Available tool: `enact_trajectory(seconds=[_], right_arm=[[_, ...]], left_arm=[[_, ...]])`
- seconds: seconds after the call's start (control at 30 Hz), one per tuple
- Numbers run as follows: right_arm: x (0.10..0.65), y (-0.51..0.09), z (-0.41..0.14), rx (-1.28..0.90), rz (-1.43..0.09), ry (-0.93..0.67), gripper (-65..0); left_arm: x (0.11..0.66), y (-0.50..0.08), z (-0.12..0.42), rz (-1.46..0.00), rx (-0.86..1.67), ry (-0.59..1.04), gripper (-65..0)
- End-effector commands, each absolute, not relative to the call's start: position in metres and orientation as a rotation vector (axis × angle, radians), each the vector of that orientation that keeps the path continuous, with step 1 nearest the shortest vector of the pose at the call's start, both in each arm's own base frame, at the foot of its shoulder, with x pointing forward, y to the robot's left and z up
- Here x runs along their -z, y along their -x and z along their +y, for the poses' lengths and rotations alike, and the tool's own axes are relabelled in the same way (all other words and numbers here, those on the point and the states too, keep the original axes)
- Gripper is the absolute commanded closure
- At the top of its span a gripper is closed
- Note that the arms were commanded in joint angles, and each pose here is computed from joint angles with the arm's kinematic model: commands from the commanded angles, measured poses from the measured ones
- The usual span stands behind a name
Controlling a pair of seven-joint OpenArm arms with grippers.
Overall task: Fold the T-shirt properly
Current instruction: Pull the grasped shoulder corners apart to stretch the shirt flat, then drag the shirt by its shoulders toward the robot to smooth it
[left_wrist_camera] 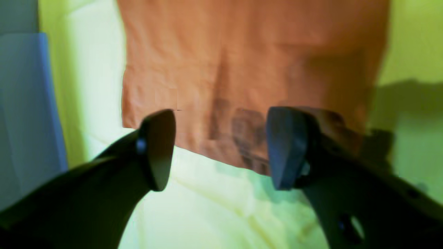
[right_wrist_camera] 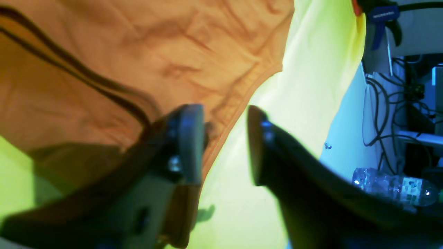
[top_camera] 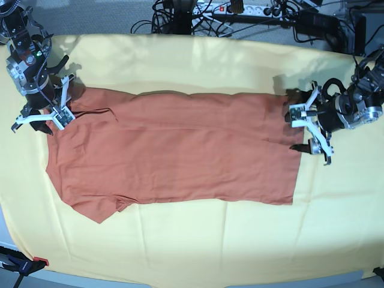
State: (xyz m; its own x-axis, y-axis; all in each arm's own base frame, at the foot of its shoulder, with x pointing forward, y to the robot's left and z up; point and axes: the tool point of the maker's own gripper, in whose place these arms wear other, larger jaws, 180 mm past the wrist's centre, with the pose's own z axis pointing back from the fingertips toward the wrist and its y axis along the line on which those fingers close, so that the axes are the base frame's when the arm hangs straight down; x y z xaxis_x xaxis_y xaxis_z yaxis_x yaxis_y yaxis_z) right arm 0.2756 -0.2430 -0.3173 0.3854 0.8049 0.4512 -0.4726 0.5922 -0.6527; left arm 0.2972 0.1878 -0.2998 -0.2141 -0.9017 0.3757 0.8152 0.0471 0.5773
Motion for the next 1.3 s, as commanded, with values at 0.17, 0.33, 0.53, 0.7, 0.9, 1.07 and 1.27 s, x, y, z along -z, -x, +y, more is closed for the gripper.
enact_trajectory(seconds=[0.17, 0.33, 0.53, 0.7, 0.9, 1.07, 1.27], right_arm=[[0.315, -0.27, -0.253, -0.905, -0.732, 0.508, -31.7], [0.329, -0.246, -0.256, -0.958, -0.551, 0.46, -31.7], [0.349, -0.214, -0.257, -1.025, -0.441, 0.398, -31.7], [0.356, -0.21, -0.262, -1.037, -0.43, 0.407, -31.7], [0.356, -0.222, -0.269, -1.012, -0.493, 0.446, -24.0], [0.353, -0.227, -0.276, -0.965, -0.519, 0.482, -1.9], [0.352, -0.229, -0.278, -0.951, -0.528, 0.497, -0.5]], left_arm=[[0.272, -0.293, 0.202, -0.778, 1.644, -0.11, -42.0], [0.269, -0.252, 0.2, -0.651, 1.717, 0.047, -42.0], [0.285, -0.238, 0.206, -0.591, 1.722, 0.066, -42.0], [0.301, -0.224, 0.21, -0.538, 1.749, 0.072, -42.0], [0.302, -0.229, 0.21, -0.562, 1.741, 0.036, -42.0], [0.303, -0.231, 0.214, -0.55, 1.769, -0.001, -42.0], [0.311, -0.236, 0.232, -0.507, 1.757, -0.041, -42.0]])
